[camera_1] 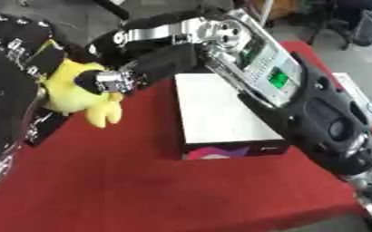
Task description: Pick up the objects with one hand, pass them to the other hand, and then place them into the box on the other side of the table.
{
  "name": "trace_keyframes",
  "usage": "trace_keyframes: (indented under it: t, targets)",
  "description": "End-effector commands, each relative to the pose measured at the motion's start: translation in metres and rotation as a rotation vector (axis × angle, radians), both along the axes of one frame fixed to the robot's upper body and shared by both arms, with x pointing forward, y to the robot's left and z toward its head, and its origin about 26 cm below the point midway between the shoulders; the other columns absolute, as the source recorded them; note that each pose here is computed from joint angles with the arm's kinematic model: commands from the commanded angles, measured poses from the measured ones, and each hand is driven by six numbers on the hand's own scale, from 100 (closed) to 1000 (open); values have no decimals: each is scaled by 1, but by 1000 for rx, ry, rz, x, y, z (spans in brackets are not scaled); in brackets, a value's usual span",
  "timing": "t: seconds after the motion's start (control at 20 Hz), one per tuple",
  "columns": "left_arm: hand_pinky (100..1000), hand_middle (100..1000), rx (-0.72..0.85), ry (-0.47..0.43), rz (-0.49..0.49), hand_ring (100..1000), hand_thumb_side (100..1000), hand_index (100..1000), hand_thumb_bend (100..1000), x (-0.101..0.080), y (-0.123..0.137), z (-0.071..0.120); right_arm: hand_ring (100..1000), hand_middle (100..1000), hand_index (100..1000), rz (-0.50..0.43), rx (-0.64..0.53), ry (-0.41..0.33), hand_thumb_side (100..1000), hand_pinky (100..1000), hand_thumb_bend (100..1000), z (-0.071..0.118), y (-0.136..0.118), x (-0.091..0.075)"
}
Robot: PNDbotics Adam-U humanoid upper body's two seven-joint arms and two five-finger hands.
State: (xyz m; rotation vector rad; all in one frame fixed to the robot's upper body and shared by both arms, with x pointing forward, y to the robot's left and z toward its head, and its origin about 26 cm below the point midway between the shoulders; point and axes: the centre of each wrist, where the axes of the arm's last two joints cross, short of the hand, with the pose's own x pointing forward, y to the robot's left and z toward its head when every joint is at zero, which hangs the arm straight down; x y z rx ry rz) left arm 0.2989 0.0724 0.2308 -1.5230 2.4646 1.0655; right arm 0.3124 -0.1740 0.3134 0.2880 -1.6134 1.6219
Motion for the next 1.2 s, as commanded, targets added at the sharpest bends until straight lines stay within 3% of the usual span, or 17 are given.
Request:
trace_keyframes:
  t: [0.05, 0.35, 0.55, 0.8, 1.0, 1.2]
  targets:
    - [636, 533, -12, -42, -58, 586, 100, 628, 100, -10, -10, 9, 1000, 785, 1000, -32, -19, -27, 643, 1000, 100, 3, 2, 2]
    - [633, 534, -17, -53, -67, 585, 100, 628, 100, -12, -10, 10, 1000, 792, 1000, -60, -39, -66, 646, 1000, 100, 3, 2, 3]
    - [628, 529, -30, -59, -69, 581, 100, 625, 100, -12, -11, 11, 1000, 816, 1000, 9, -99, -116, 608, 1000, 100, 2, 5, 0]
    - [619, 518, -44, -51, -68, 573, 100, 614, 119, -12, -14, 11, 1000, 818, 1000, 126, -163, -141, 461, 1000, 100, 2, 4, -2]
    - [616, 512, -53, -45, -57, 570, 100, 611, 125, -12, -17, 11, 1000, 825, 1000, 163, -191, -140, 307, 1000, 100, -1, 6, -2]
    - [600, 497, -70, -41, -54, 554, 100, 601, 132, -13, -20, 11, 1000, 835, 1000, 174, -203, -195, 279, 1000, 100, -1, 6, -3]
